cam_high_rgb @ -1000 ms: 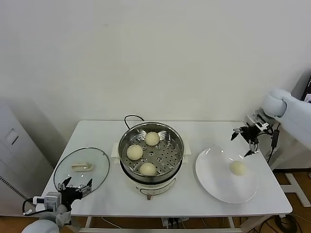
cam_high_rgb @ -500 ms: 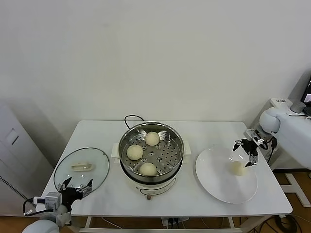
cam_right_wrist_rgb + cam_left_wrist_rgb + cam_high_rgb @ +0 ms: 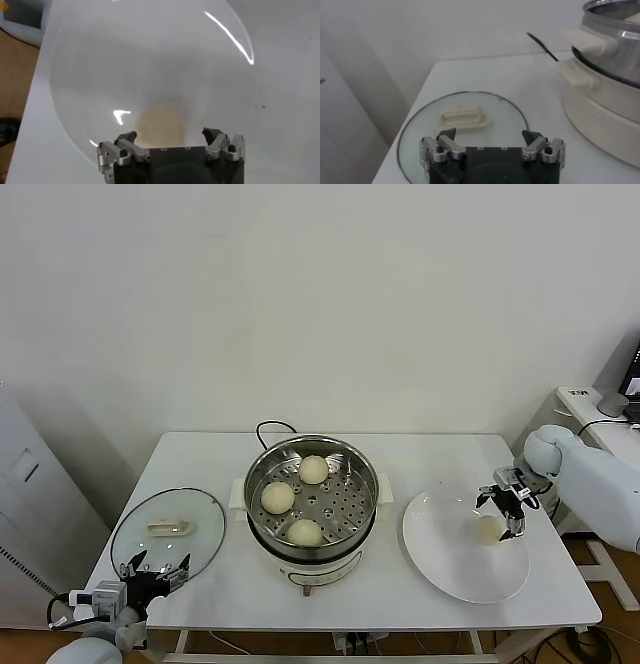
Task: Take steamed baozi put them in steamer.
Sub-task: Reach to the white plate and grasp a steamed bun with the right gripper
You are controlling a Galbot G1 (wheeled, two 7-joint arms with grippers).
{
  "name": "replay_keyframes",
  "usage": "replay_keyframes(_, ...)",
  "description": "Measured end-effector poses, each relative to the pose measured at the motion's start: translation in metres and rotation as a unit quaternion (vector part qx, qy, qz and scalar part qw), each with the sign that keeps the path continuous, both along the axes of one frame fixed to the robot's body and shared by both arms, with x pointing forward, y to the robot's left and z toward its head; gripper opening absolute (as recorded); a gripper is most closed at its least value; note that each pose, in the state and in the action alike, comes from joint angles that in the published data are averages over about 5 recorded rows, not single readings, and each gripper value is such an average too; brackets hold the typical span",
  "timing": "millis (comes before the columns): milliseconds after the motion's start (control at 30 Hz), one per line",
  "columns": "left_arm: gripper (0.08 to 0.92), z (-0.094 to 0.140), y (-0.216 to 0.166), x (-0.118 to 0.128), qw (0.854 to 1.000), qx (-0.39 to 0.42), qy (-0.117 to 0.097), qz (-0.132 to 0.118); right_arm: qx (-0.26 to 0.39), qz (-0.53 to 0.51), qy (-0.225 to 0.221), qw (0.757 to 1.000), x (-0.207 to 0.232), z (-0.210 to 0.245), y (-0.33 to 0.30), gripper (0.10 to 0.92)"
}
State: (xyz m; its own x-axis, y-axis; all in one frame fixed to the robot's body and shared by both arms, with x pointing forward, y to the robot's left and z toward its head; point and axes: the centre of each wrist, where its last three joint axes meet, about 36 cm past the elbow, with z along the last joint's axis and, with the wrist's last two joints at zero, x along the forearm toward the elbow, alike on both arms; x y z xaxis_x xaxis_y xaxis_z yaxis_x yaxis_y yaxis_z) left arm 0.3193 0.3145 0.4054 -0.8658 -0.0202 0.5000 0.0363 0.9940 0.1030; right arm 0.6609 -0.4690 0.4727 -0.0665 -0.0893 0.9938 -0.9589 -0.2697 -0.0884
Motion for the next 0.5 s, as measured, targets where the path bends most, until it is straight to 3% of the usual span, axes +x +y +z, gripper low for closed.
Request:
replay_keyframes(233,0.823,-0.001,0.0,-0.001,1.0,0.001,0.001,0.001,-0.007,0.003,0.006,1.0,-0.001,-0.013,0.003,0.792)
replay_keyframes(500,0.823,-0.001,0.001,-0.001,1.0,0.002,0.0,0.002,-0.011,0.002,0.007,1.0,-0.002,-0.018,0.003,0.586)
